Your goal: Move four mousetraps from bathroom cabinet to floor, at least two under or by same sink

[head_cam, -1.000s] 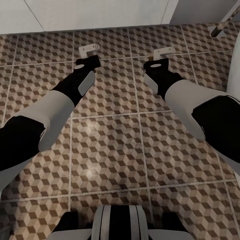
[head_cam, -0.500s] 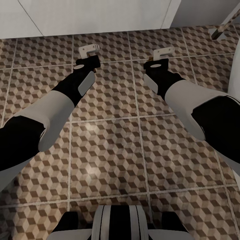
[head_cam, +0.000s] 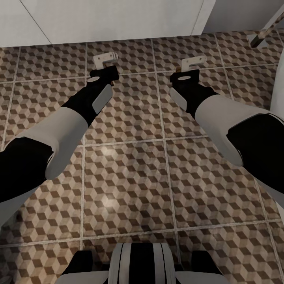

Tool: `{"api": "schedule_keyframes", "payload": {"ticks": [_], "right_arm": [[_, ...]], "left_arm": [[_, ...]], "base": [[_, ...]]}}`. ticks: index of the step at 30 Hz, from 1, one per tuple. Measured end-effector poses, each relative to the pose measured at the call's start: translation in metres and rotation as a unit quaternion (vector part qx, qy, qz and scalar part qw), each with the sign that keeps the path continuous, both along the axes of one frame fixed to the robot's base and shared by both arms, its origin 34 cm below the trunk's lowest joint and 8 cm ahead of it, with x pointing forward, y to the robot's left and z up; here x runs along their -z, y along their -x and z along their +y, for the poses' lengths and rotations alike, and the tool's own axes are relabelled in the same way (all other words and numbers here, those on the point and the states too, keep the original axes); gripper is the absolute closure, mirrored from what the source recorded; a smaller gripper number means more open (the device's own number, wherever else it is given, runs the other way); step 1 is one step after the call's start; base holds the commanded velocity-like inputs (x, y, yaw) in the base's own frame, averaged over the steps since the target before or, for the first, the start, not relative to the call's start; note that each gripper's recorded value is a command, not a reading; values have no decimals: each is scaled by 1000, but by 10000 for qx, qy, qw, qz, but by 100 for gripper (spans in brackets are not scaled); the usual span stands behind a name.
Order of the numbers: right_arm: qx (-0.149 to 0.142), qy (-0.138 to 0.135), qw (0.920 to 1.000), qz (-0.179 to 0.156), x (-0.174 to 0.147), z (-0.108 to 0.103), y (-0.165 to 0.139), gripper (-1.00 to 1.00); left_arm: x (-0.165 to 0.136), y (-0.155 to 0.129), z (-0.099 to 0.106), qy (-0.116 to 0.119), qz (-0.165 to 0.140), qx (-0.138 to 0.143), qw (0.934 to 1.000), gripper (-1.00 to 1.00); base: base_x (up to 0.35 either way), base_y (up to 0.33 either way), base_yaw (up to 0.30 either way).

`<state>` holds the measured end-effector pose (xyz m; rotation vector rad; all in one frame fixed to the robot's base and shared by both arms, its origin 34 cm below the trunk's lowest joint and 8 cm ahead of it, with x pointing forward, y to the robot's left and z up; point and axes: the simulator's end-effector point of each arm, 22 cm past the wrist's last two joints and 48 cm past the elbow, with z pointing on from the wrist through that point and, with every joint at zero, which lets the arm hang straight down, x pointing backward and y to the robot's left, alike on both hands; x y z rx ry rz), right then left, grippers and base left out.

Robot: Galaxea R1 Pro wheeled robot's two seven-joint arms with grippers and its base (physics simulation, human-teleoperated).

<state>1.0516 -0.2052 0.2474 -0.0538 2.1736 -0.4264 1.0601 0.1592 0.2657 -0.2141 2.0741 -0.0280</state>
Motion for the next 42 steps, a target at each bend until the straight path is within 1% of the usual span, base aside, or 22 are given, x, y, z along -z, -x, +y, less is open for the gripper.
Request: {"api": "schedule_keyframes", "payload": {"ticks": [12, 25, 31, 39, 42], "right_arm": [[20, 38, 9999, 136, 7, -3, 5, 100], [18, 30, 9997, 235, 20, -3, 15, 100], [17, 31, 9995, 328, 31, -4, 23, 100], [1, 11, 9996, 278, 30, -2, 22, 100], [-18, -4, 9997, 228, 26, 1, 19, 100]], "left_arm": [[9, 5, 0, -34, 150, 12, 9999, 100], [4, 2, 1, -1, 6, -42, 10000, 100], [18, 8, 8, -63, 135, -90, 9998, 100], [20, 10, 9, -81, 173, -117, 9997, 100], [11, 3, 9, -94, 128, -123, 9998, 100]], "base": [[0, 0, 0], [0, 0, 0], [0, 0, 0], [0, 0, 0], [0, 0, 0]]}}
